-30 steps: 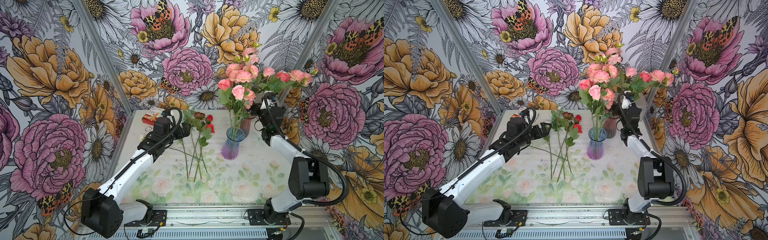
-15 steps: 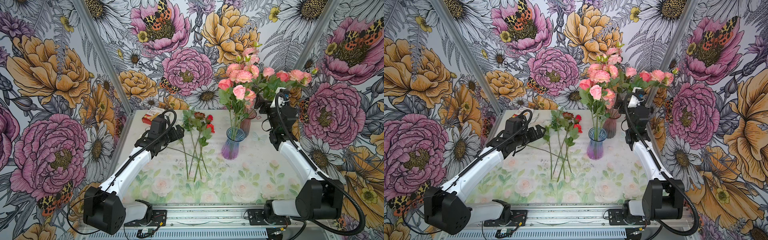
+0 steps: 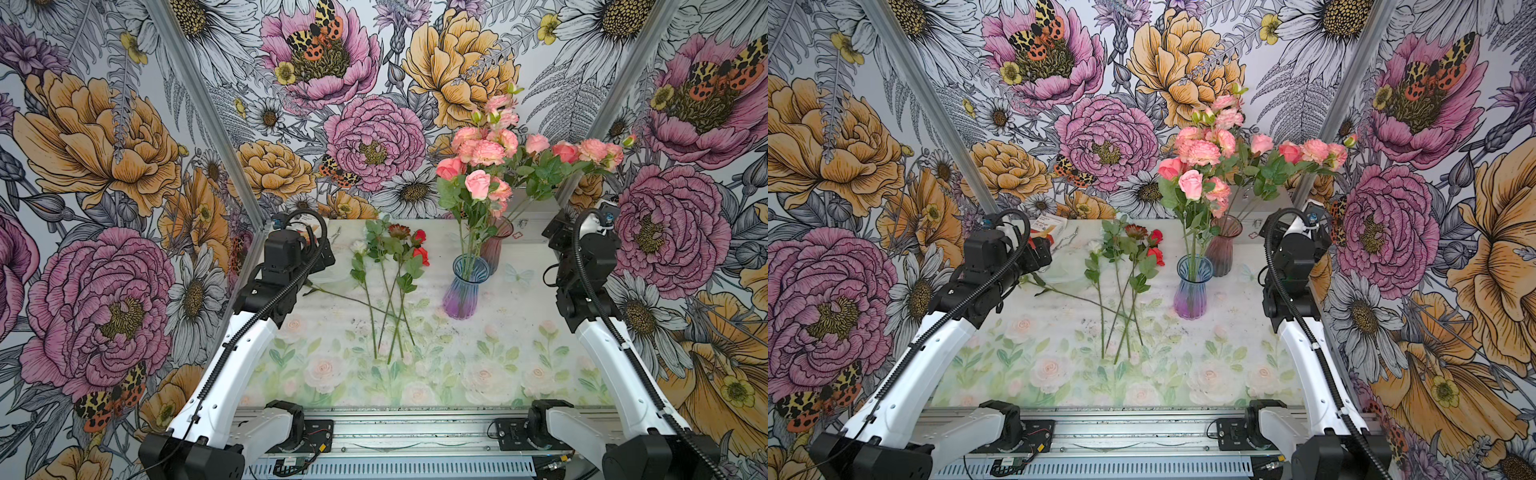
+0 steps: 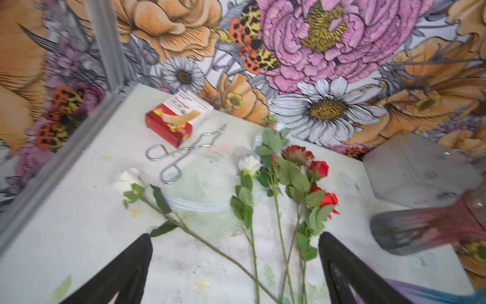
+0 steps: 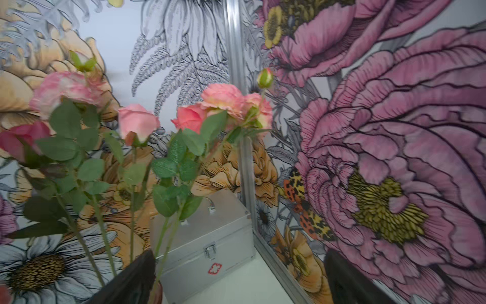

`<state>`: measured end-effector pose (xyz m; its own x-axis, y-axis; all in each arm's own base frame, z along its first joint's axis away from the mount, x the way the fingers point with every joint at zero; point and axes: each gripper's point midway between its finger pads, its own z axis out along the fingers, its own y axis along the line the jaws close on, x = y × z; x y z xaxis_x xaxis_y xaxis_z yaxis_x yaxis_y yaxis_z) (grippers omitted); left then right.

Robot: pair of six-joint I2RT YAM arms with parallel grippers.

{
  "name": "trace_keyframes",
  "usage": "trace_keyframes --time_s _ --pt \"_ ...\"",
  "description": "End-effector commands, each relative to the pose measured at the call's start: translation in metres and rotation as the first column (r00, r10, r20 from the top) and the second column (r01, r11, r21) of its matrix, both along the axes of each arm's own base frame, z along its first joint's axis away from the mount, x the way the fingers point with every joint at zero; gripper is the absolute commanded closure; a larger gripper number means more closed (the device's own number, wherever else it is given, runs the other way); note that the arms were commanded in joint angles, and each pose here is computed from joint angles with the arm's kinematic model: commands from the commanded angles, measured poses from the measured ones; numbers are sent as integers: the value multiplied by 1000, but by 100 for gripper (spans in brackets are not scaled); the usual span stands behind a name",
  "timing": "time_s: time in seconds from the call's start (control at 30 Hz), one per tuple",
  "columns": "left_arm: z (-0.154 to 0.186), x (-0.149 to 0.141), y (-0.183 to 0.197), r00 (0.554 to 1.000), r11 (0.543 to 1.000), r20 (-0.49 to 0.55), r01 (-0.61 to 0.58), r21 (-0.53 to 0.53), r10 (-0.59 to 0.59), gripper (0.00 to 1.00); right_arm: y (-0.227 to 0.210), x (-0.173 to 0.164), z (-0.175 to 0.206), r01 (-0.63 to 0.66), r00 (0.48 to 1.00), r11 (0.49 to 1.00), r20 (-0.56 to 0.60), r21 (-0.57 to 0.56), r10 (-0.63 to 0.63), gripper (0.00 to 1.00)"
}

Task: Place the pink flowers into the vase
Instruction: Place the flower in the vase, then reset both arms

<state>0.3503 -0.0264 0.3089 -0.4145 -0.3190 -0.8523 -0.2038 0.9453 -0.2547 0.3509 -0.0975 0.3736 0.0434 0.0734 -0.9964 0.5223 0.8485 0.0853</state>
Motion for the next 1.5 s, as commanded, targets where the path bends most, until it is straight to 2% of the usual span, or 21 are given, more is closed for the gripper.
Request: trace_keyframes --time_s 0.0,0.13,0.3,0.43,0.53,0.7,0.83,0.9,0.97,1.03,1.1,1.17,1.27,1.3,1.4,1.47 --pt "5 -8 40 988 981 32 -151 123 148 1 -33 -40 -35 220 971 975 -90 -16 -221 1" --pt "-22 -10 57 971 956 65 -238 173 230 1 -44 -55 -73 303 945 953 -121 -24 -304 1" --pt "-58 -9 84 916 896 185 -390 212 356 2 -41 -47 -130 288 944 957 -173 21 -280 1" --pt "-101 -3 111 864 831 110 -503 238 492 1 -33 -42 -169 247 953 969 -183 7 -241 1" --pt "-123 4 123 839 778 84 -531 334 537 1 -24 -30 -184 180 967 984 -187 7 -176 1" --pt "-159 14 125 861 803 1 -475 360 509 1 -7 -1 -199 52 974 999 -222 -12 -53 1" --pt "-180 19 124 872 817 -27 -447 364 489 1 11 16 -204 -40 955 998 -295 -38 27 1" --pt "-185 25 122 886 831 -11 -430 352 463 1 29 12 -216 -117 943 993 -318 -26 103 1" --pt "-184 30 120 900 849 9 -414 327 436 1 35 2 -230 -138 951 990 -282 -14 129 1" --pt "-181 38 114 924 885 44 -377 273 380 1 48 4 -223 -216 951 975 -236 -57 197 1" --pt "-179 42 112 934 896 69 -355 267 350 1 57 10 -224 -265 943 963 -220 -56 247 1" --pt "-180 49 101 957 923 117 -288 257 266 2 70 15 -226 -341 926 939 -187 -45 328 1" --pt "-184 59 76 983 930 92 -181 320 159 1 77 20 -247 -374 919 925 -164 -70 359 1" --pt "-184 62 69 988 929 87 -152 338 130 2 77 20 -243 -364 927 926 -135 -97 350 1" --pt "-185 65 53 996 941 81 -53 333 27 2 79 25 -248 -387 911 920 -181 -62 371 1" --pt "-186 61 43 989 959 124 43 279 -80 1 77 30 -251 -382 905 924 -214 -31 367 0"
